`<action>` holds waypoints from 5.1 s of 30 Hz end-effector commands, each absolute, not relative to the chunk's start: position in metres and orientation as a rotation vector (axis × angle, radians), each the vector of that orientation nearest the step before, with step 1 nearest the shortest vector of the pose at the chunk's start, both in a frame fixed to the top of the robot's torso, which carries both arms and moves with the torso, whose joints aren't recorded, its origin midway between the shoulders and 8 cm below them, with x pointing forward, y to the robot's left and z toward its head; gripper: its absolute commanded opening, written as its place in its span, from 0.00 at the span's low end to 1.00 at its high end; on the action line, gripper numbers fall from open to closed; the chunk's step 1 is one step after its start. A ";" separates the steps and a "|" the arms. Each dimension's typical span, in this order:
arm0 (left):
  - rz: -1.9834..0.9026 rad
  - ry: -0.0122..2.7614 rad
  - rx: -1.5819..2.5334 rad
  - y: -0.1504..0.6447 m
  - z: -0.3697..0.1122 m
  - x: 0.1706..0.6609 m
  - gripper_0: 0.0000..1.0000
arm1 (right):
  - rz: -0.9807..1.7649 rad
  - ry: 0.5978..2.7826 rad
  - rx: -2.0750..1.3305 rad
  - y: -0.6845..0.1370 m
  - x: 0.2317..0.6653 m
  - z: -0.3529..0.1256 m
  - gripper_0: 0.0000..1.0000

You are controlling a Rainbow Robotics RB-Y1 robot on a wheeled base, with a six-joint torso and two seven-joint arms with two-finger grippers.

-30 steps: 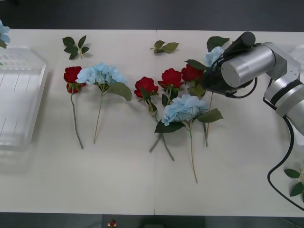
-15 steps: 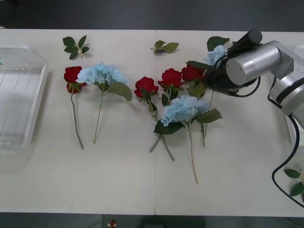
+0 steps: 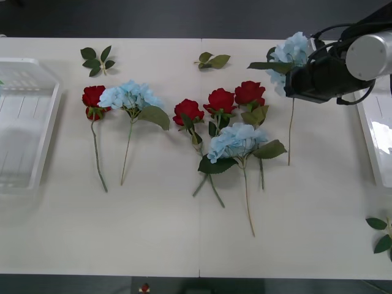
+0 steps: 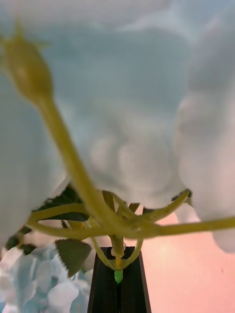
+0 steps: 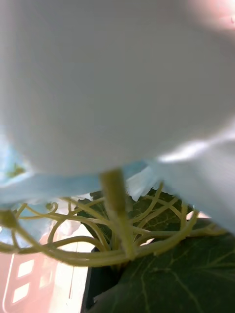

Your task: Put the red flowers into the right box and the blue flowers into the left box

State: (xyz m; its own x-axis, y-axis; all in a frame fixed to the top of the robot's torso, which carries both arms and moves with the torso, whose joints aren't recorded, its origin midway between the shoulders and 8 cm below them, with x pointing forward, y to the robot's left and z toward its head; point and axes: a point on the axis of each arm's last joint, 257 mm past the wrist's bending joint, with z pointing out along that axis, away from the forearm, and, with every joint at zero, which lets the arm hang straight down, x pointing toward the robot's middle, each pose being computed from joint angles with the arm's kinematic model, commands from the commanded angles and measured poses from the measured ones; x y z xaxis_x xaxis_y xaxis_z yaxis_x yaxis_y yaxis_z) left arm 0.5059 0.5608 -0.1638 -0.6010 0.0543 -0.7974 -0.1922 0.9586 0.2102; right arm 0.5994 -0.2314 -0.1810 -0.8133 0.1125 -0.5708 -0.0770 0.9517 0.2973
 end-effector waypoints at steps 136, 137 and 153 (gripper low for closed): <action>-0.982 1.676 0.492 0.205 -0.089 0.400 0.00 | 1.362 1.615 -0.982 0.003 0.364 -0.054 1.00; -0.934 1.733 0.448 0.230 -0.095 0.406 0.00 | 1.352 1.643 -0.976 0.001 0.366 -0.058 1.00; -0.100 1.899 0.101 0.485 -0.115 0.453 0.00 | 0.897 2.247 -0.689 -0.057 0.450 -0.102 1.00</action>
